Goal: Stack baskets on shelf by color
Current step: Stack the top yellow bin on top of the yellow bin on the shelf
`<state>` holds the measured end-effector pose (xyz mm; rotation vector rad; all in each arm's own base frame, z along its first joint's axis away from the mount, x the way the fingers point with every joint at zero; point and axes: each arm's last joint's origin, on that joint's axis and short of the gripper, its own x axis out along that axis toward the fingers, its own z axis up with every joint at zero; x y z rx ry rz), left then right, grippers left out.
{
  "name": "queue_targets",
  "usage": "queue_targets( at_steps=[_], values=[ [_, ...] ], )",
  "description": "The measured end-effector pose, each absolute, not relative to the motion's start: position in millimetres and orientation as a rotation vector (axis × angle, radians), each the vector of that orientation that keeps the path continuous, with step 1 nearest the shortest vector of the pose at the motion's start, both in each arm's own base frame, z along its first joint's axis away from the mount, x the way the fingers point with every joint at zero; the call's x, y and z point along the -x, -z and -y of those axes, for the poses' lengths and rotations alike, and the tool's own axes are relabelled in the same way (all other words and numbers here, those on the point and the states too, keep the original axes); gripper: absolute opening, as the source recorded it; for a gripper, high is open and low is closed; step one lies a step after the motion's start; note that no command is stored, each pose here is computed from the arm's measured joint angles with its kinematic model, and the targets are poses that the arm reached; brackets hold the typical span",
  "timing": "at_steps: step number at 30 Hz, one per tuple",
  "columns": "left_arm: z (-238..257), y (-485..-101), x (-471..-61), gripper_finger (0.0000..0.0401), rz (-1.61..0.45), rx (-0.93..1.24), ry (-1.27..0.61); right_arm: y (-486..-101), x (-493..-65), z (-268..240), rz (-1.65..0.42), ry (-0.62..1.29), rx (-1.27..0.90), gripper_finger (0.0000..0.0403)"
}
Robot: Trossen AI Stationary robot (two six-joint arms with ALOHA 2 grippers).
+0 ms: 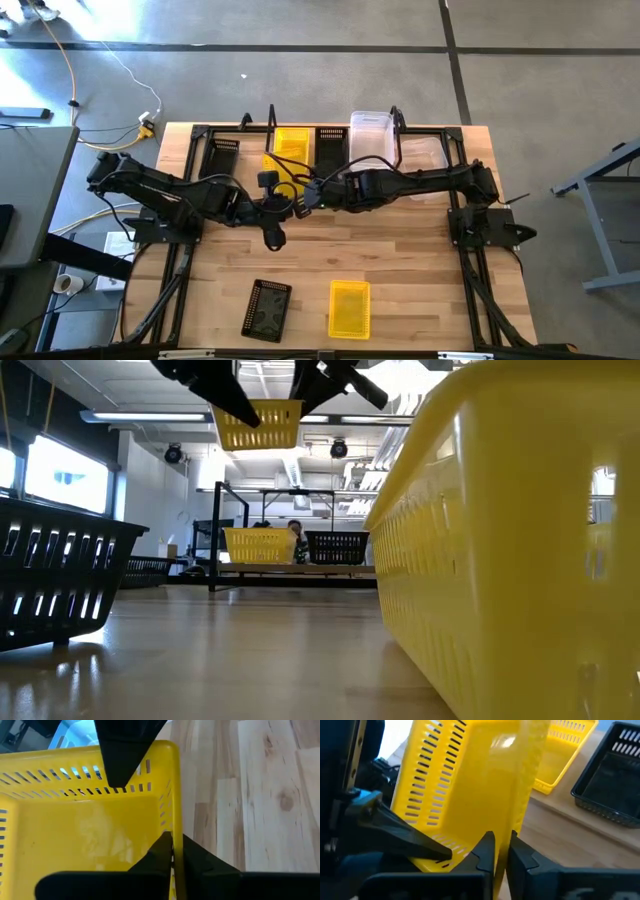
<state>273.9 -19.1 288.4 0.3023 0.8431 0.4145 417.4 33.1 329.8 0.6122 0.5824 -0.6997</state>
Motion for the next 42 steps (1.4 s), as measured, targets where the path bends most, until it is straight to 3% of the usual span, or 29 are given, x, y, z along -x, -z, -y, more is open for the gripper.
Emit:
queue_targets(
  at_steps=[9, 13, 27, 42],
  values=[
    [18, -286, -271, 0.0001, -0.890, -0.327, -0.396, -333, -408, -27, -0.649, 0.708, -0.541, 0.0110],
    [14, -284, -269, 0.0001, -0.925, -0.341, -0.401, -344, -399, -24, -0.657, 0.704, -0.495, 0.0134],
    [-32, -288, -265, 0.0000, -0.980, -0.369, -0.370, -395, -351, -4, -0.632, 0.686, -0.312, 0.0140],
    [-105, -300, -247, 0.0000, -0.881, -0.206, -0.298, -429, -308, 39, -0.633, 0.746, -0.151, 0.0140]
  ],
)
